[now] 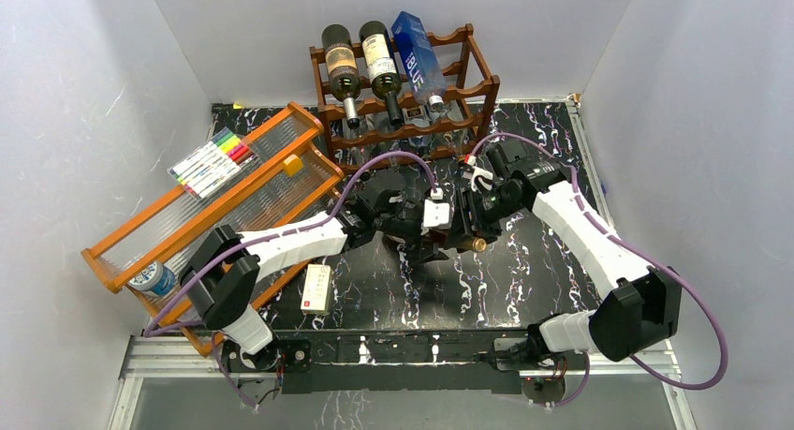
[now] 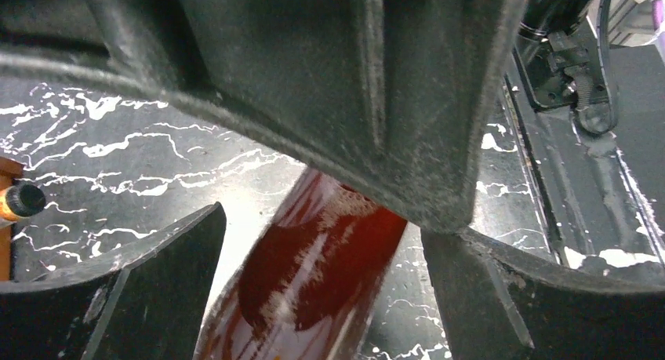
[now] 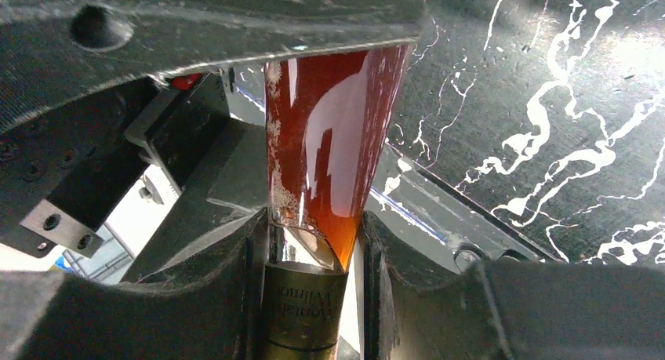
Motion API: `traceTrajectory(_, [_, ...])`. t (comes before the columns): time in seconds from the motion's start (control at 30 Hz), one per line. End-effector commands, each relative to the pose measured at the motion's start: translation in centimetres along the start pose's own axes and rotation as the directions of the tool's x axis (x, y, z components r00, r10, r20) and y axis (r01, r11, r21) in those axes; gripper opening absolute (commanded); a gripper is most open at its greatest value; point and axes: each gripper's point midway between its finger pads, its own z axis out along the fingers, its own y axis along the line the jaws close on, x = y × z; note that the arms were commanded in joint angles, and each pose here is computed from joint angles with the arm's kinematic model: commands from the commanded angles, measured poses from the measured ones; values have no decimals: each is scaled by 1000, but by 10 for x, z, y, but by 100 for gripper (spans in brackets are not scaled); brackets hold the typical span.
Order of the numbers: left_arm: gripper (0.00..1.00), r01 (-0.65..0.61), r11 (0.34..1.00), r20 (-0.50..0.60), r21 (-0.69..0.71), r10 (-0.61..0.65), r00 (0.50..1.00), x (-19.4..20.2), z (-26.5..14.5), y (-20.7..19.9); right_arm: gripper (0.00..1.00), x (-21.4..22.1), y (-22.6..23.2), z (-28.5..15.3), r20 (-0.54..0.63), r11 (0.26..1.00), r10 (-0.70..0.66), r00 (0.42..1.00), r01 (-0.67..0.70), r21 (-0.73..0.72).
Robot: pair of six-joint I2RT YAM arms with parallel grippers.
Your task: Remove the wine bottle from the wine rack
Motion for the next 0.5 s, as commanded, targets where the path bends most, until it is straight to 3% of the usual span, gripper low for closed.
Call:
traceTrajectory(0.0, [88, -116, 992, 82, -49, 119, 989, -27, 2, 15, 0, -25, 85, -41, 199, 893, -298, 934, 346, -288])
traceTrajectory(0.1, [63, -117, 989, 80, -93, 124, 989, -25, -1, 19, 0, -29, 79, -40, 198, 907, -297, 934, 341, -248])
traceTrajectory(0.17, [52, -114, 984, 88, -134, 126, 988, -25, -4, 23, 9, -32, 72, -38, 197, 920, -295, 935, 333, -206])
traceTrajectory(0.23, [43, -103, 979, 96, -176, 121, 988, -25, -8, 26, 22, -39, 65, -37, 209, 932, -293, 933, 327, -154])
traceTrajectory(0.37, [28, -64, 970, 111, -236, 92, 990, -25, -15, 30, 61, -58, 58, -43, 290, 948, -287, 913, 315, -54])
traceTrajectory(0.47, [16, -31, 962, 118, -271, 65, 991, -25, -19, 34, 80, -73, 57, -50, 367, 956, -273, 889, 293, 2])
